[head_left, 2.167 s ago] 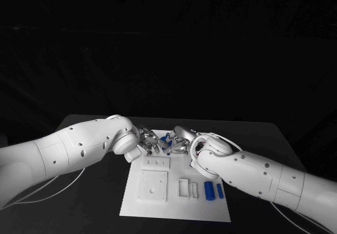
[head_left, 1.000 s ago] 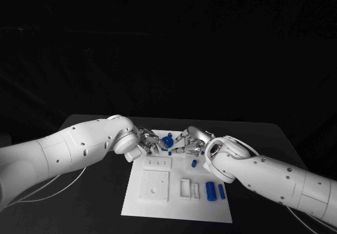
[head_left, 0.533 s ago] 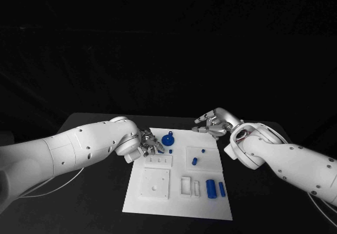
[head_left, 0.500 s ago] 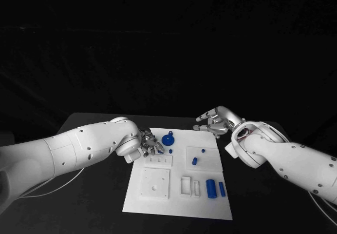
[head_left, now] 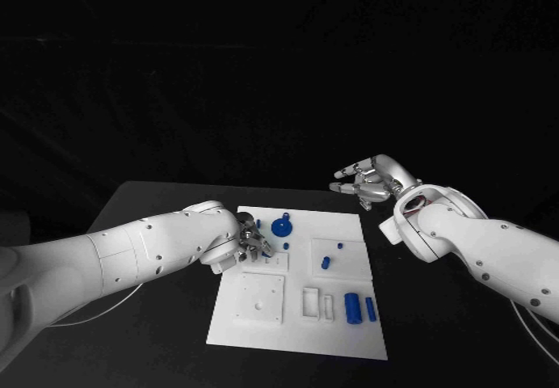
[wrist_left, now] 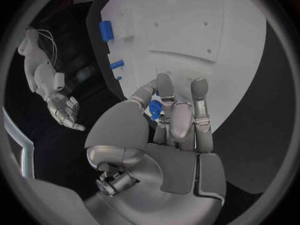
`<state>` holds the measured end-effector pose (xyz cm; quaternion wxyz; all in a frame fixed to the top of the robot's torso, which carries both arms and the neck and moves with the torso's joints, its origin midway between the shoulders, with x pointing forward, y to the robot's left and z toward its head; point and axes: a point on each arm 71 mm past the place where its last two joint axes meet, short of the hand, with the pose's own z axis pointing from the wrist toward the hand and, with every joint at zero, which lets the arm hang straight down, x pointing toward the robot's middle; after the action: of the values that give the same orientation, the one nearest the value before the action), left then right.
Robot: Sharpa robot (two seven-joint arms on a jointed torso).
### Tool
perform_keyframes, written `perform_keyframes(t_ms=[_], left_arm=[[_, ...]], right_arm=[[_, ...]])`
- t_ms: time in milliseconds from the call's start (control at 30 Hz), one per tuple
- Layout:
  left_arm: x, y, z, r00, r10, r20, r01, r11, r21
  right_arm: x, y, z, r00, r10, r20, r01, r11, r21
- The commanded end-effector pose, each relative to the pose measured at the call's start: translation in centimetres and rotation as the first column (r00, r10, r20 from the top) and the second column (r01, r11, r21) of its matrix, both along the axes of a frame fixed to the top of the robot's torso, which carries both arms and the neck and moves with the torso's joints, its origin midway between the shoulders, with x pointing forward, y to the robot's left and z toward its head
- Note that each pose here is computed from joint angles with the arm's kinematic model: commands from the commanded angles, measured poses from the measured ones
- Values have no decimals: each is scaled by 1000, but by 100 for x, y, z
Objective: Assemble the parts on the task board
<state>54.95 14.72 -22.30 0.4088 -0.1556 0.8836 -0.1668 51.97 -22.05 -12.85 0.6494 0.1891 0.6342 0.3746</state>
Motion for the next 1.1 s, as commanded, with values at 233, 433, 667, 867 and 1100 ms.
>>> perform_keyframes(t_ms=[233,433,667,867,1100], left_arm=[[-25,-76,-49,995,-74,60,68,993,93],[-35,-83,-70,996,-79,43,75,992,100],[-47,-81,-88,996,-88,20,85,990,111],[-52,-58,-100,996,-92,4,90,989,117],[-54,-37,-107,996,-84,-8,85,990,115]], right_arm=[[-10,61,62,1000,13,19,-14,999,41],[-10,71,66,1000,15,16,-16,999,42],[-8,73,63,1000,16,11,-16,999,40],[-4,66,57,1000,14,6,-15,999,38],[-1,60,52,1000,13,2,-13,999,36]])
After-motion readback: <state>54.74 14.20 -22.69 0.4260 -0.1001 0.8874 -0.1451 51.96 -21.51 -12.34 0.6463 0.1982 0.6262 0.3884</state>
